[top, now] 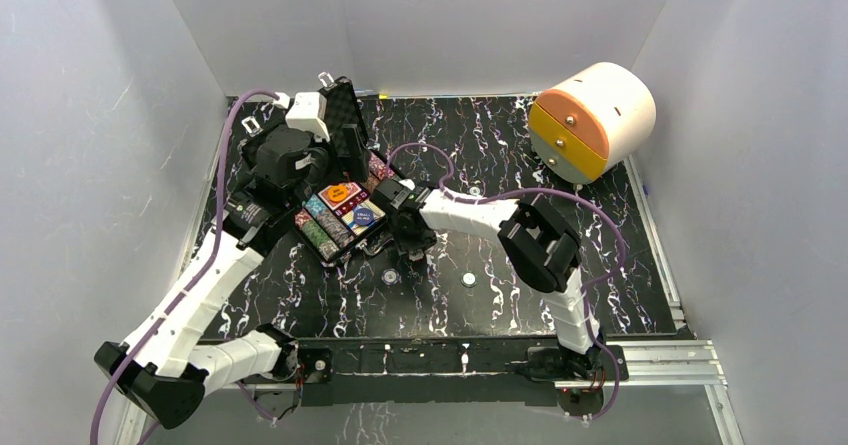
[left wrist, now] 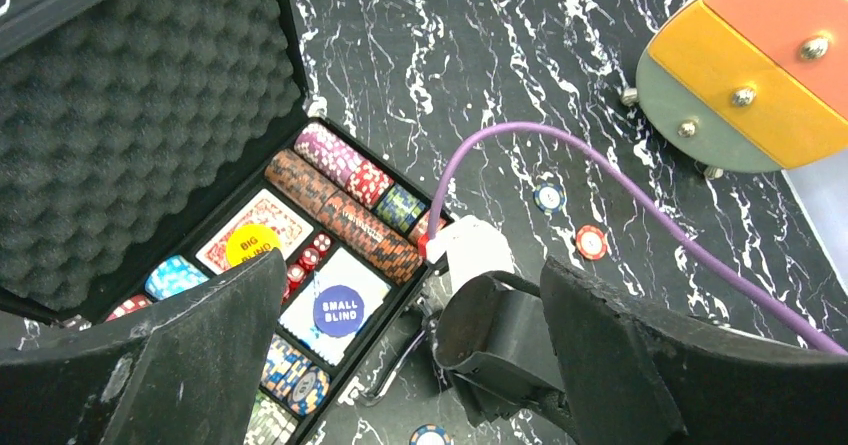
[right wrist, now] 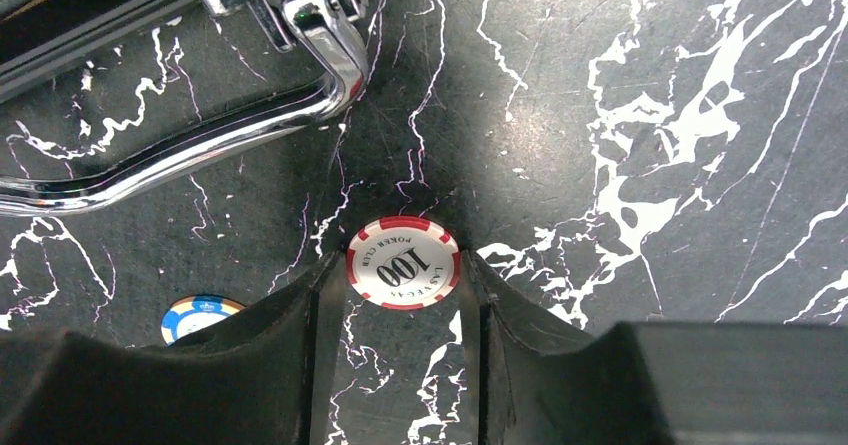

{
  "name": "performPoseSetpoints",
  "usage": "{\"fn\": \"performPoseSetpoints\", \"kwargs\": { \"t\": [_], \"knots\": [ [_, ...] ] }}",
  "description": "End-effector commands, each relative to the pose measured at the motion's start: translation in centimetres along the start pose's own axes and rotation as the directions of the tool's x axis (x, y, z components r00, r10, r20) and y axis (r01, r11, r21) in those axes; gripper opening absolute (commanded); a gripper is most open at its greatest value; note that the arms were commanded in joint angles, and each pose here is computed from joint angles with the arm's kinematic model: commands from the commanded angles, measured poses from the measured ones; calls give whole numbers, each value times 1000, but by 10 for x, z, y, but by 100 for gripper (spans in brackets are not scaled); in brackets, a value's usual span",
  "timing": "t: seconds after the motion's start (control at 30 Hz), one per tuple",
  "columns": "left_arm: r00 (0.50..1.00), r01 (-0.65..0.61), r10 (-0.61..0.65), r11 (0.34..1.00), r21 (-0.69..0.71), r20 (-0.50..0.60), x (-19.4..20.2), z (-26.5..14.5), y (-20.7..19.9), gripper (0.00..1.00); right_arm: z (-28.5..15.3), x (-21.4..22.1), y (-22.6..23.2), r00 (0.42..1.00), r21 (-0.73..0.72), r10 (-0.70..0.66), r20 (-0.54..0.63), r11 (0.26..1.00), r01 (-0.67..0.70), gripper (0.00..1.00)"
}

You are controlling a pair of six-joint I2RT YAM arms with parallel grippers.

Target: Pack up texas hold em set

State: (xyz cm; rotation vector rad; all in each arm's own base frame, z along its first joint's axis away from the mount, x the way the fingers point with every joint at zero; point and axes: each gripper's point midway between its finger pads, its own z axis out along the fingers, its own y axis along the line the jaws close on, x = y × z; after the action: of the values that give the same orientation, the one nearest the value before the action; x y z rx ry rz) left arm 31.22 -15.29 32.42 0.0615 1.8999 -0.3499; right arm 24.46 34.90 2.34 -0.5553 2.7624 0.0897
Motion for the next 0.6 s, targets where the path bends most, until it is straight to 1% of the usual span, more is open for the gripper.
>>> {"fn": "performPoseSetpoints", "kwargs": {
  "t": [0.0, 0.17, 0.27, 0.33, 0.4, 0.47, 0.57],
  "knots": [
    [998, 28, -28, 1000, -1, -58, 22, -1, 3, 98, -7, -12, -10, 995, 29, 46, 88, 998, -49, 48],
    [981, 93, -95, 995, -19, -168, 65, 1, 6, 98, -35, -27, -21, 969, -29, 155, 192, 988, -152, 47],
    [963, 139, -140, 990, -22, -230, 91, 1, 5, 98, -52, -32, -34, 942, -68, 236, 238, 972, -226, 47],
    [948, 167, -163, 986, -8, -272, 108, 3, 2, 98, -64, -38, -44, 914, -108, 308, 264, 951, -289, 47],
    [934, 197, -173, 979, 47, -311, 125, 7, -9, 98, -75, -42, -52, 882, -164, 381, 276, 923, -347, 47],
    [915, 224, -172, 969, 104, -365, 145, 11, -20, 96, -82, -43, -57, 851, -222, 450, 271, 889, -400, 47],
    [874, 296, -174, 931, 213, -453, 168, 16, -45, 89, -92, -45, -61, 795, -312, 556, 241, 820, -479, 47]
  ]
}}
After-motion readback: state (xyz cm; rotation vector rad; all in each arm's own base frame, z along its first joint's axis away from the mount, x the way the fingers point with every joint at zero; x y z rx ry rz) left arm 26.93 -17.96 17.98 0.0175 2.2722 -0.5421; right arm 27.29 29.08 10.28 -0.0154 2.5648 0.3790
